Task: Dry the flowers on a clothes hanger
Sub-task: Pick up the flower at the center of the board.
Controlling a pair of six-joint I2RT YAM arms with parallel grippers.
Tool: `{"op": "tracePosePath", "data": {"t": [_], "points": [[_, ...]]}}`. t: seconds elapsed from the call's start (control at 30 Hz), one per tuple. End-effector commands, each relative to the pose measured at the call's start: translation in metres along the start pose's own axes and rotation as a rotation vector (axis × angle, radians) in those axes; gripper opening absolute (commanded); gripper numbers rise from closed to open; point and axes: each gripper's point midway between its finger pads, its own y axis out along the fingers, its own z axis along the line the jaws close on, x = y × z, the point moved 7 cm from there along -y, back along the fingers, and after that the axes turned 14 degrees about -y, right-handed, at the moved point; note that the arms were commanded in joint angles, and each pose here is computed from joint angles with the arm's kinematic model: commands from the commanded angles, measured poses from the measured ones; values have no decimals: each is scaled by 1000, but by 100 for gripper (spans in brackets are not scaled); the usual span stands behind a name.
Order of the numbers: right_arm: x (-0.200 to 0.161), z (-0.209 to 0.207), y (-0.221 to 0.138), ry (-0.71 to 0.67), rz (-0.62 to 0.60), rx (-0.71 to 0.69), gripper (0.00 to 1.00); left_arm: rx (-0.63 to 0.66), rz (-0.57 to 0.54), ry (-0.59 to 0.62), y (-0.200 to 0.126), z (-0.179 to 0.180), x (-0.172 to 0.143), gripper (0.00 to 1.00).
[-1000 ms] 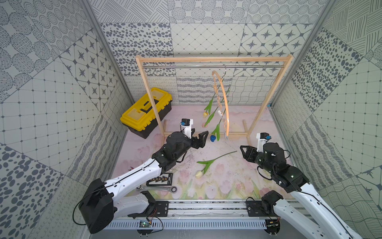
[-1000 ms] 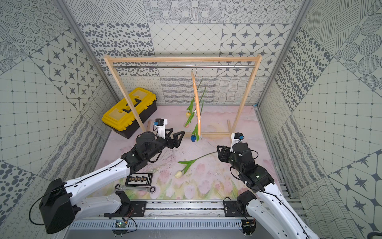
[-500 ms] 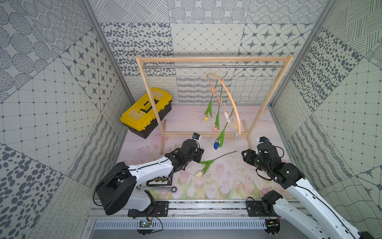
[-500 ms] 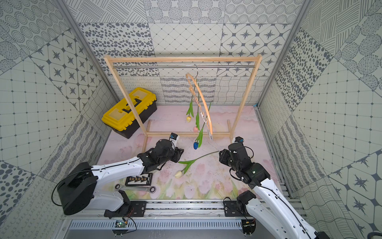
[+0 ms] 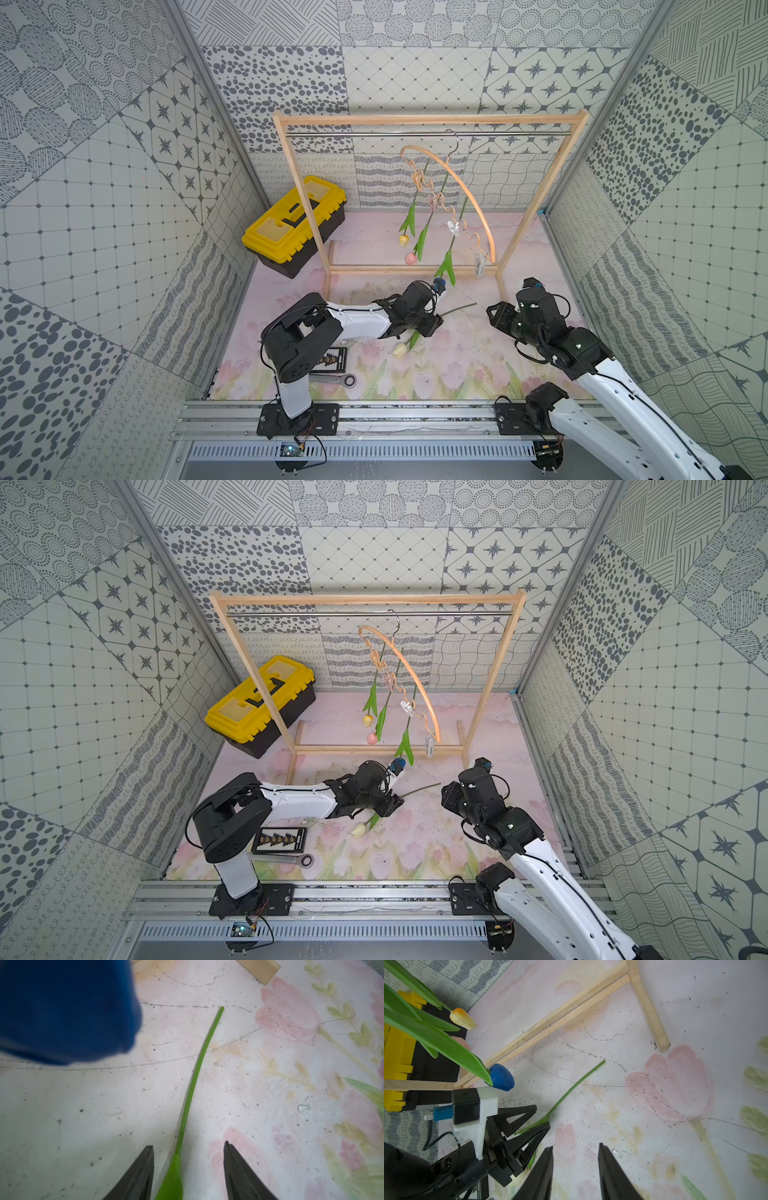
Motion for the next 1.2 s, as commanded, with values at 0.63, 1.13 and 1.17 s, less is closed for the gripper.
{"op": "tracePosePath", "data": {"t": [0.63, 1.13, 1.17], "points": [[5, 4, -10, 25, -33, 50, 25, 22, 242, 231, 19, 6, -25, 30], [0, 5, -5, 47, -20, 75, 18, -43, 266, 113, 14, 10, -29, 0], [-2, 4, -3, 50, -17, 81, 18, -53, 257, 98, 12, 8, -28, 0]]}}
